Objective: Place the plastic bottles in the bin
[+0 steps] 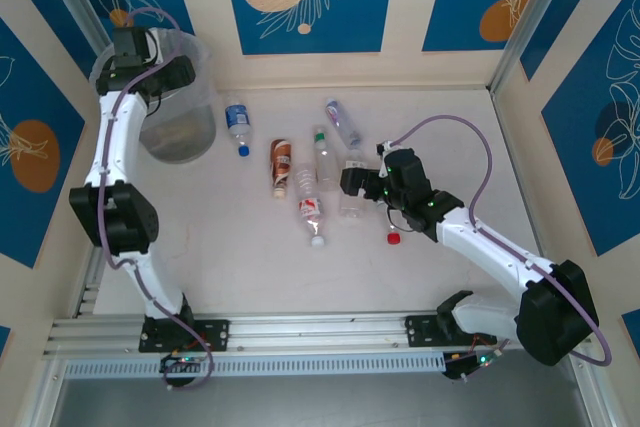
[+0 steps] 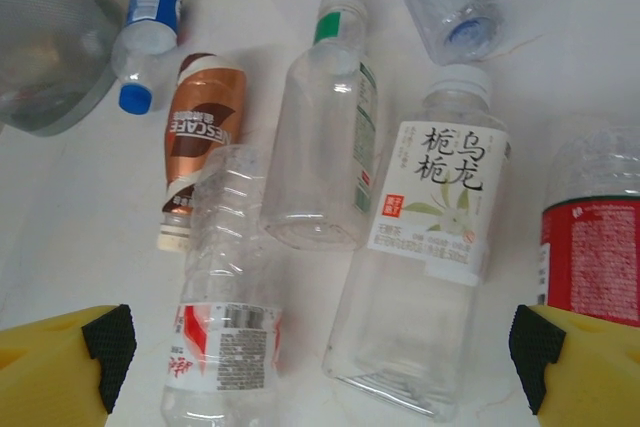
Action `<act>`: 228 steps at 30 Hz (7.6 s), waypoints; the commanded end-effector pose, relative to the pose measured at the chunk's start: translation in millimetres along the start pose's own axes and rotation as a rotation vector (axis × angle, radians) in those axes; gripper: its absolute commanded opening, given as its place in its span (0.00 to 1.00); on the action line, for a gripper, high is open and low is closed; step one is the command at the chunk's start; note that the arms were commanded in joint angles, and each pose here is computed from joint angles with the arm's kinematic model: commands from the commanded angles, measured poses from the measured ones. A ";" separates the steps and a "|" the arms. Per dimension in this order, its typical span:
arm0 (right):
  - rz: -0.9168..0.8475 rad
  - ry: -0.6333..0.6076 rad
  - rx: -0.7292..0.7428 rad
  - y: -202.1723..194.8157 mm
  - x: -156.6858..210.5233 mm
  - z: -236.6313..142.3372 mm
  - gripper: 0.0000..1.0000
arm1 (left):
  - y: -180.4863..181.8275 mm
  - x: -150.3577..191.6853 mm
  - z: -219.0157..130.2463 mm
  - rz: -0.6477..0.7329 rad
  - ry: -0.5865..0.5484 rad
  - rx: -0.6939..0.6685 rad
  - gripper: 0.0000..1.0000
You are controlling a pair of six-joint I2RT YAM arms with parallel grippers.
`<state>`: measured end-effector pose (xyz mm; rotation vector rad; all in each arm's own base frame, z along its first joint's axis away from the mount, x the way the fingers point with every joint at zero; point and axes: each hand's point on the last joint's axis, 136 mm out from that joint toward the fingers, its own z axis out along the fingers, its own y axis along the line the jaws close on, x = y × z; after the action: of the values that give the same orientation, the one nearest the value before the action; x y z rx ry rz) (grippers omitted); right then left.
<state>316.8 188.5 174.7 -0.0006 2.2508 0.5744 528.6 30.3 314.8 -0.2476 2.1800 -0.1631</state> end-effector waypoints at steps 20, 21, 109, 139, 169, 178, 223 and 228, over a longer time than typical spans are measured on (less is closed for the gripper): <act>0.151 0.359 0.318 -93.1 81.4 -45.0 0.97 | -137.8 80.9 -119.1 -0.007 -0.159 0.364 0.99; 0.167 0.376 0.310 -92.9 85.7 -46.1 0.95 | -138.3 85.5 -119.3 -0.002 -0.148 0.373 0.99; 0.195 0.031 -0.523 64.3 36.4 -23.4 0.00 | -200.6 190.5 -87.2 -0.019 0.231 0.713 0.99; 0.024 0.166 -0.869 158.3 35.7 -27.2 0.00 | -293.7 167.4 -135.7 -0.152 0.210 1.312 0.98; 0.046 0.180 -0.843 152.2 41.4 -22.2 0.13 | -291.4 159.5 -139.4 -0.111 0.146 1.286 0.51; 0.051 0.173 -0.764 142.7 39.7 -17.4 0.63 | -289.1 161.4 -122.8 -0.135 0.177 1.206 0.51; -0.251 0.145 -0.464 92.2 19.6 -64.5 1.00 | -266.5 129.6 -85.1 -0.023 0.138 0.893 0.50; -0.226 0.110 -0.372 74.5 12.4 -60.0 1.00 | -242.0 103.8 -80.7 -0.018 0.112 0.793 0.49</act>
<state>248.9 243.7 224.9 -0.4940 2.1860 0.9368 419.8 -250.1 316.9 0.2188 2.0464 -1.1404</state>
